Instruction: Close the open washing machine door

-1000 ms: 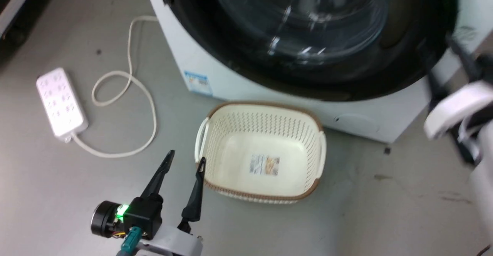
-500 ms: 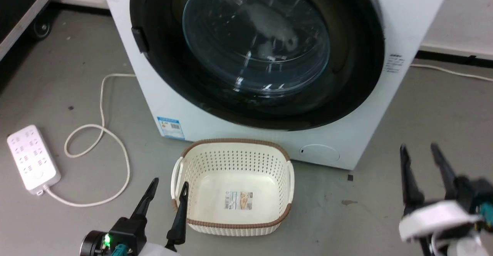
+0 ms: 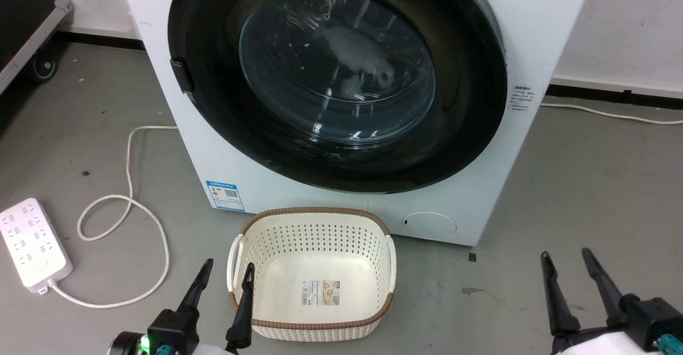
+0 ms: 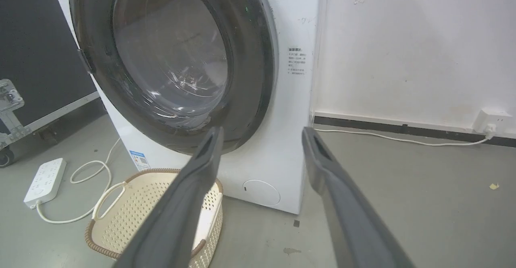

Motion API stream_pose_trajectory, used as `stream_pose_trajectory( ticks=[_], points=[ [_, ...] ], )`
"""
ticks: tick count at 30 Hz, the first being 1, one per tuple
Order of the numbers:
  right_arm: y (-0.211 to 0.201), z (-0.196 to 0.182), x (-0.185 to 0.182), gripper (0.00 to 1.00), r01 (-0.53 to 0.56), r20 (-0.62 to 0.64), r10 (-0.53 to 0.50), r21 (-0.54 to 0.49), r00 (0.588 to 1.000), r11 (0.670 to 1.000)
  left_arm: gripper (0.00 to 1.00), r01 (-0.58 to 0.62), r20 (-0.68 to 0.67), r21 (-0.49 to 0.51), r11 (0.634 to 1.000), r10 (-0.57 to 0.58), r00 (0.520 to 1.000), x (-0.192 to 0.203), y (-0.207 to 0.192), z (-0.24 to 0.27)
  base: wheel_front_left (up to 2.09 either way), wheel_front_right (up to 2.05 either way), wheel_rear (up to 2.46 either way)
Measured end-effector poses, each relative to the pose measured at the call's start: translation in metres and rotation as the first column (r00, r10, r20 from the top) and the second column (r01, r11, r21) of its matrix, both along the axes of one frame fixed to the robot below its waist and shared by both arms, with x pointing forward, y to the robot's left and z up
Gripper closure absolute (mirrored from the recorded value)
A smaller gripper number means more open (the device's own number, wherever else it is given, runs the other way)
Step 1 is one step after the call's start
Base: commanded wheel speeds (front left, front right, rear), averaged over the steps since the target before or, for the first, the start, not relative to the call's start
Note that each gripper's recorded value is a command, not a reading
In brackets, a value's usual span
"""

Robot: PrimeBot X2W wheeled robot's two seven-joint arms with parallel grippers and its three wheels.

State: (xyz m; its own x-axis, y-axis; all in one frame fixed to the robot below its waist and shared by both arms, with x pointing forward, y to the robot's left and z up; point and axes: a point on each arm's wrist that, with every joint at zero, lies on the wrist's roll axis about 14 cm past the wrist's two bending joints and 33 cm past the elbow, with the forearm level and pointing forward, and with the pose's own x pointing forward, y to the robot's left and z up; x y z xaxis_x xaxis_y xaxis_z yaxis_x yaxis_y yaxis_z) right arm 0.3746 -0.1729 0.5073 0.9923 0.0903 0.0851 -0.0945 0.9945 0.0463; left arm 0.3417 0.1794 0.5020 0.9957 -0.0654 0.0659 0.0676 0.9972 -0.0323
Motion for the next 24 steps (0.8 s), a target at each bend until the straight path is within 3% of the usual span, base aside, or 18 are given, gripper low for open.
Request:
stream_pose_trajectory(
  ticks=[1, 2, 24],
  points=[
    [0.0003, -0.0004, -0.0006, 0.0, -0.001, -0.001, 0.001, 0.003, 1.0, 1.0, 0.0, 0.001, 0.0, 0.001, 1.0, -0.001, 1.0, 0.0001, -0.0003, 0.0, 0.0, 0.0, 0.0],
    [0.0005, -0.0004, -0.0009, 1.0, -0.001, -0.001, 0.001, 0.007, 1.0, 1.0, 1.0, 0.001, -0.001, 0.002, 1.0, -0.001, 1.0, 0.0001, -0.0004, -0.0002, 0.0, 0.0, 0.0],
    [0.0015, -0.0005, -0.0024, 1.0, -0.006, -0.025, 0.006, -0.008, 1.0, 1.0, 1.0, 0.002, -0.021, 0.01, 1.0, -0.002, 1.0, 0.0045, -0.0033, 0.0009, 0.0, 0.0, 0.0]
  ],
)
